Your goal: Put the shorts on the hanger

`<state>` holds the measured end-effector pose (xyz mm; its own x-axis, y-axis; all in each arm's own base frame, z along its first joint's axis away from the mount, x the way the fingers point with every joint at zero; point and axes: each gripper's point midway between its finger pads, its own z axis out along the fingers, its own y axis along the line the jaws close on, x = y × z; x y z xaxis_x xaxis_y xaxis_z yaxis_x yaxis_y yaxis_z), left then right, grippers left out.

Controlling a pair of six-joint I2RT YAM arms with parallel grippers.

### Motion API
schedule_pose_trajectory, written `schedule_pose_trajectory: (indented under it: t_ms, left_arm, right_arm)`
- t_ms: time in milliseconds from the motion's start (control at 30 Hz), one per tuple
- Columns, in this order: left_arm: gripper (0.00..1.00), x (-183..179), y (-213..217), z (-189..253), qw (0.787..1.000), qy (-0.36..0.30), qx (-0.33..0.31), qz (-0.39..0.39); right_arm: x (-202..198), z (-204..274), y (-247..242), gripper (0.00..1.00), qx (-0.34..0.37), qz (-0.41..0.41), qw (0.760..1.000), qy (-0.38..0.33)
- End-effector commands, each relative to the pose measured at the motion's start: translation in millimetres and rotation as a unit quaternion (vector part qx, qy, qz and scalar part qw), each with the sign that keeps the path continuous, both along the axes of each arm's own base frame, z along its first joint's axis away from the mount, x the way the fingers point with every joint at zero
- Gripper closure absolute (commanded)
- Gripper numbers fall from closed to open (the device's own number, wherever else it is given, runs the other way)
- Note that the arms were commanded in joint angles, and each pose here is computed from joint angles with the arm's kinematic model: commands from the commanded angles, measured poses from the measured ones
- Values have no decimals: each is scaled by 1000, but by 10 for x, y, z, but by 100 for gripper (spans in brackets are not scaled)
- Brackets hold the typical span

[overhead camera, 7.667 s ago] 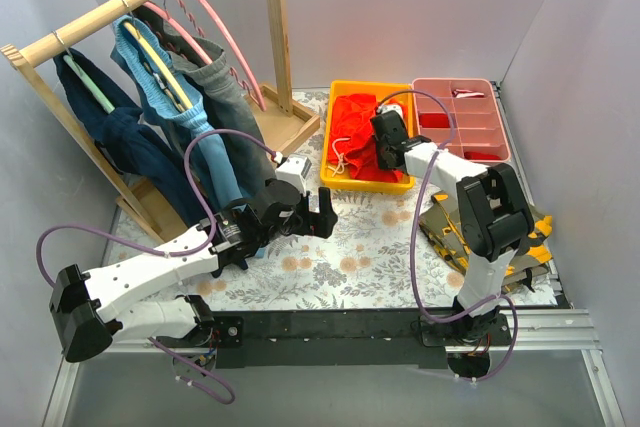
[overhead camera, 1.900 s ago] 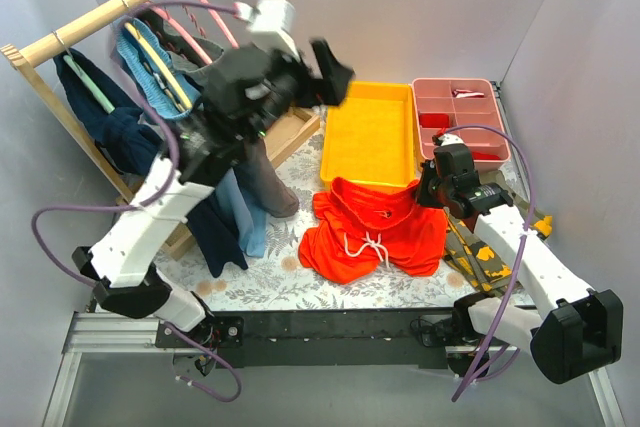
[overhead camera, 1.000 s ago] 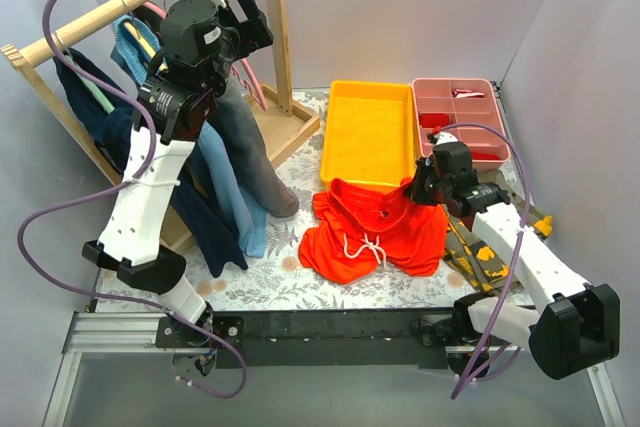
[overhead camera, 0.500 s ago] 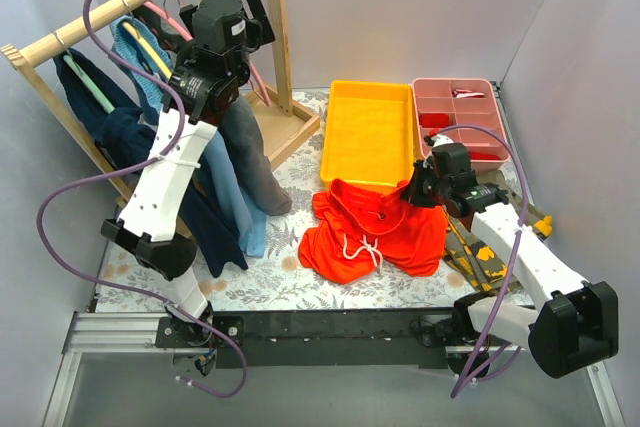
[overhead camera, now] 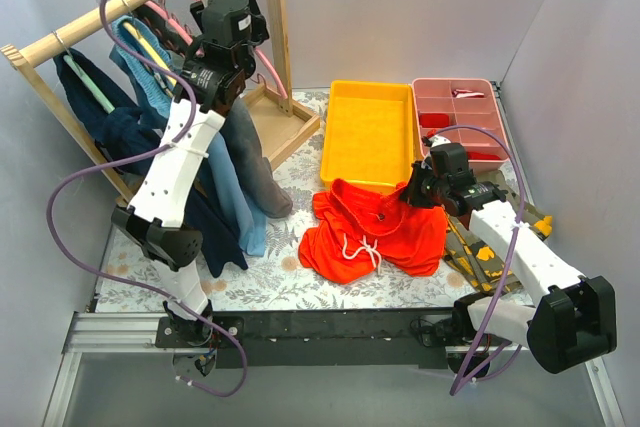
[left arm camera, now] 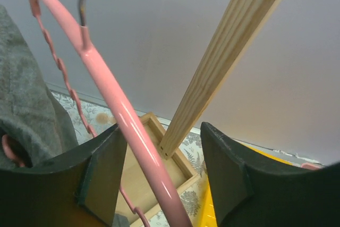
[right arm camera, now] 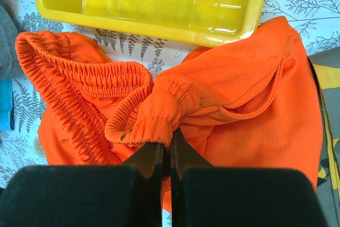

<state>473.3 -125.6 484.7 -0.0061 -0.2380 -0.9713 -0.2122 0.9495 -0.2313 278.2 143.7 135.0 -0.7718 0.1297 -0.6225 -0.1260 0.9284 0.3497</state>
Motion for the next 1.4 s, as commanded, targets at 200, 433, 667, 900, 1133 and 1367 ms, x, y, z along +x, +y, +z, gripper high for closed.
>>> schedule_pose_trajectory:
  t_ms: [200, 433, 667, 900, 1133, 1367]
  left_arm:
    - [80, 47, -129, 254, 998, -39, -12, -41]
    - [90, -57, -235, 585, 992, -88, -22, -88]
    - [92, -229, -420, 620, 982, -90, -57, -154]
    - [93, -473, -543, 656, 970, -89, -95, -207]
    - [94, -681, -710, 613, 953, -69, -133, -264]
    - [96, -1030, -887, 343, 928, -32, -143, -342]
  right_arm:
    - [79, 143, 70, 99, 17, 11, 999, -26]
    - [88, 148, 76, 99, 17, 11, 999, -26]
    - [102, 166, 92, 99, 21, 12, 999, -26]
    - [104, 177, 73, 99, 18, 8, 999, -29]
    - [100, 210, 34, 99, 11, 3, 999, -35]
    - [90, 217, -95, 99, -18, -12, 999, -41]
